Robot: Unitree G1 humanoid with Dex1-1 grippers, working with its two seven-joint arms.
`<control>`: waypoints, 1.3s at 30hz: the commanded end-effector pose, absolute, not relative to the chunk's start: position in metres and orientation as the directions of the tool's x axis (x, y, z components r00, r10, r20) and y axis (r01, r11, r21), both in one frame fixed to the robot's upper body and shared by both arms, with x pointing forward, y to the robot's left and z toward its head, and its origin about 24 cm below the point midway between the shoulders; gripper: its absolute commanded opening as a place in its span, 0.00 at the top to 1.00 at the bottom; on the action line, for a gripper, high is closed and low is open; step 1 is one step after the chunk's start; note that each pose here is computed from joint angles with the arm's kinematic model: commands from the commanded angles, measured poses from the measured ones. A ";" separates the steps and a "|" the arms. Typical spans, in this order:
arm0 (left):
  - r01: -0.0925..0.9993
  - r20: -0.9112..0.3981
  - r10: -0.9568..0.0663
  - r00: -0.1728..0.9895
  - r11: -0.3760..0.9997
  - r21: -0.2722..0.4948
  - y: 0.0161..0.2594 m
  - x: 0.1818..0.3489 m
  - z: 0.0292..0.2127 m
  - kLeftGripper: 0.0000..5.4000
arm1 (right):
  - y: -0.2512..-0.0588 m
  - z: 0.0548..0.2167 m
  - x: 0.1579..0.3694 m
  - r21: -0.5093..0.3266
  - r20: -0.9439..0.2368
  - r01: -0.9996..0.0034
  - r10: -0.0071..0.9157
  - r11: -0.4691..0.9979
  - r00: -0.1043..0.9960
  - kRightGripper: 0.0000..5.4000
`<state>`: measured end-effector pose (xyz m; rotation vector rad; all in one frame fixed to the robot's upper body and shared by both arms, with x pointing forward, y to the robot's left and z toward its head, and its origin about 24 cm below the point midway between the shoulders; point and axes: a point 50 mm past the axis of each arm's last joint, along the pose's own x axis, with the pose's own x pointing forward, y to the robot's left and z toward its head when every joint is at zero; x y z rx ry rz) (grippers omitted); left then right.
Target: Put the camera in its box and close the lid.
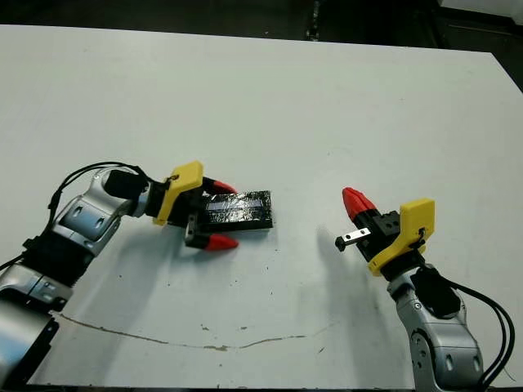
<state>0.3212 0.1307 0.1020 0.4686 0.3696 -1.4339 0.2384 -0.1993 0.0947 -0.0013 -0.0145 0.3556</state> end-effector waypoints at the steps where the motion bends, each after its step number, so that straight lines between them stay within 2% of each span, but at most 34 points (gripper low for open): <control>1: 0.988 -0.586 -0.798 0.141 0.152 0.030 0.161 0.315 0.091 0.00 | -0.202 0.093 0.237 -0.007 0.000 -0.336 0.336 0.942 0.942 1.00; 7: 0.971 -0.633 -0.745 0.211 0.233 0.050 0.191 0.315 0.093 0.00 | -0.202 0.093 0.237 -0.010 0.004 -0.340 0.340 0.940 0.940 1.00; 16: 0.938 -0.648 -0.685 0.332 0.313 0.149 0.228 0.315 0.100 0.00 | -0.202 0.093 0.236 -0.010 0.002 -0.340 0.340 0.940 0.940 1.00; 18: 0.937 -0.652 -0.679 0.337 0.306 0.166 0.233 0.315 0.106 0.00 | -0.202 0.093 0.237 -0.013 0.005 -0.342 0.342 0.940 0.940 1.00; 20: 0.934 -0.653 -0.677 0.340 0.324 0.151 0.238 0.313 0.117 0.00 | -0.202 0.093 0.237 -0.009 0.006 -0.344 0.344 0.939 0.939 1.00; 23: 0.923 -0.628 -0.687 0.366 0.354 0.151 0.241 0.310 0.141 0.00 | -0.201 0.093 0.237 -0.004 0.005 -0.346 0.346 0.938 0.938 1.00; 27: 0.838 -0.459 -0.709 0.536 0.515 0.182 0.230 0.307 0.167 0.05 | -0.201 0.093 0.238 0.000 0.005 -0.348 0.348 0.937 0.937 1.00; 29: 0.789 -0.274 -0.740 0.614 0.587 0.184 0.216 0.304 0.173 0.11 | -0.200 0.093 0.238 -0.007 0.010 -0.349 0.349 0.937 0.937 1.00; 32: 0.741 -0.049 -0.741 0.670 0.663 0.103 0.194 0.301 0.170 0.19 | -0.200 0.093 0.239 -0.002 0.014 -0.353 0.353 0.936 0.936 1.00; 34: 0.729 0.038 -0.731 0.681 0.682 0.061 0.179 0.300 0.167 0.24 | -0.200 0.093 0.239 -0.001 0.015 -0.351 0.351 0.936 0.936 1.00; 39: 0.721 0.127 -0.712 0.691 0.691 -0.049 0.138 0.297 0.162 0.37 | -0.201 0.094 0.239 0.004 0.014 -0.336 0.336 0.942 0.942 1.00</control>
